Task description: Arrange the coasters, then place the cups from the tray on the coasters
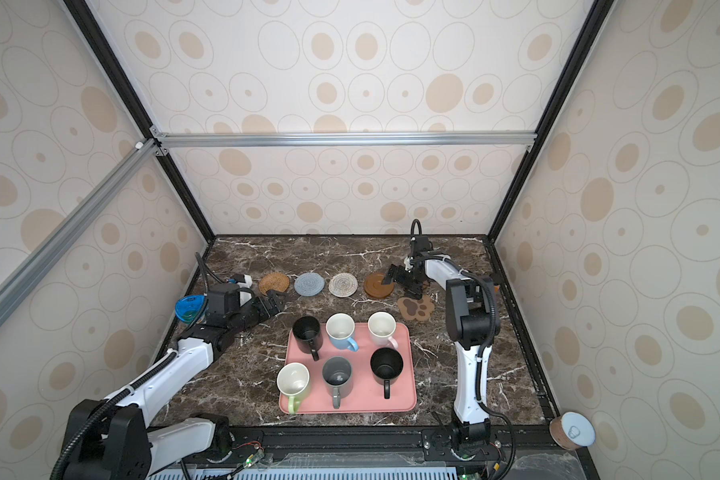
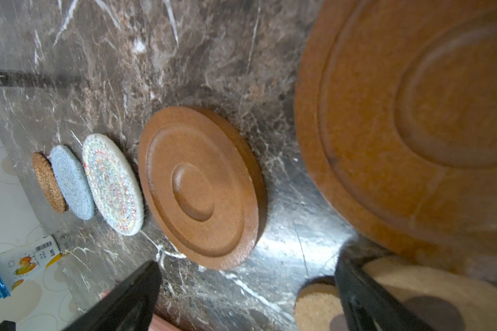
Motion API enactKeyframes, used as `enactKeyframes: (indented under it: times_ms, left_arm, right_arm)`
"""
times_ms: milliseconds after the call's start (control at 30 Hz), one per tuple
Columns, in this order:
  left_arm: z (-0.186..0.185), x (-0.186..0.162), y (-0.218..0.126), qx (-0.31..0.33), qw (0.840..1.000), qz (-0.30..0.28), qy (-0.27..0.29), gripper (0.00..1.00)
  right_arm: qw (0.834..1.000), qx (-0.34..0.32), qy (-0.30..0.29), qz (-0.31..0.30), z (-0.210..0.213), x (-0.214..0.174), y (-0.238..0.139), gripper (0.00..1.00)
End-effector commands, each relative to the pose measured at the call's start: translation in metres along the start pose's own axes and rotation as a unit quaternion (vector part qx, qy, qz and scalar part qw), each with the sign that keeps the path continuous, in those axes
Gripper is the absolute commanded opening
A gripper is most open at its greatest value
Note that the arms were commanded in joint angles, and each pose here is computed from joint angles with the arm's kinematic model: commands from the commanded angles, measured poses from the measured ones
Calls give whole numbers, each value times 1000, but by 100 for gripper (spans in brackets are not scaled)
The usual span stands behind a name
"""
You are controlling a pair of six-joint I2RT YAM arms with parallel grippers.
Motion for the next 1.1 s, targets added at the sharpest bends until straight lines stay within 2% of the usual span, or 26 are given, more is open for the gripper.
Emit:
enactKeyframes:
  times_ms: [0,367,533,767,900,1067]
  left_arm:
    - [-2,4,-4,-9,1000,-12,-5,100]
    - [-2,2,-4,-10,1000,-11,-7,100]
    - [-2,3,-3,-10,1000,-10,-7,100]
    - [-5,6,-5,-12,1000,-13,-2,100]
    - [-5,6,-7,-9,1000,-15,-1,100]
    - [-4,5,-9,-7,1000,-17,-2,100]
  right_arm:
    - [999,-46,-9,10,-8,-17,-13,99]
    - [991,-125,-34,19,-28,-31,-40,99]
    - [997,-71,-33,-13,-11,-14,-50,99]
    - [998,-8,-24,-59,15,31,-41,99]
    - [997,-4,-17,-71,19,55,-25,99]
    - [998,-16,-12,-55,17,71,-6,99]
Point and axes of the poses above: each gripper's point midway between its finger pads, its own y axis out along the fingers, its own z axis along the line the jaws close on, x = y × z, the point moved 8 cm from there along -y, back along the fingers, and after that the axes turned 4 degrees about y, right-handed, at the moved point
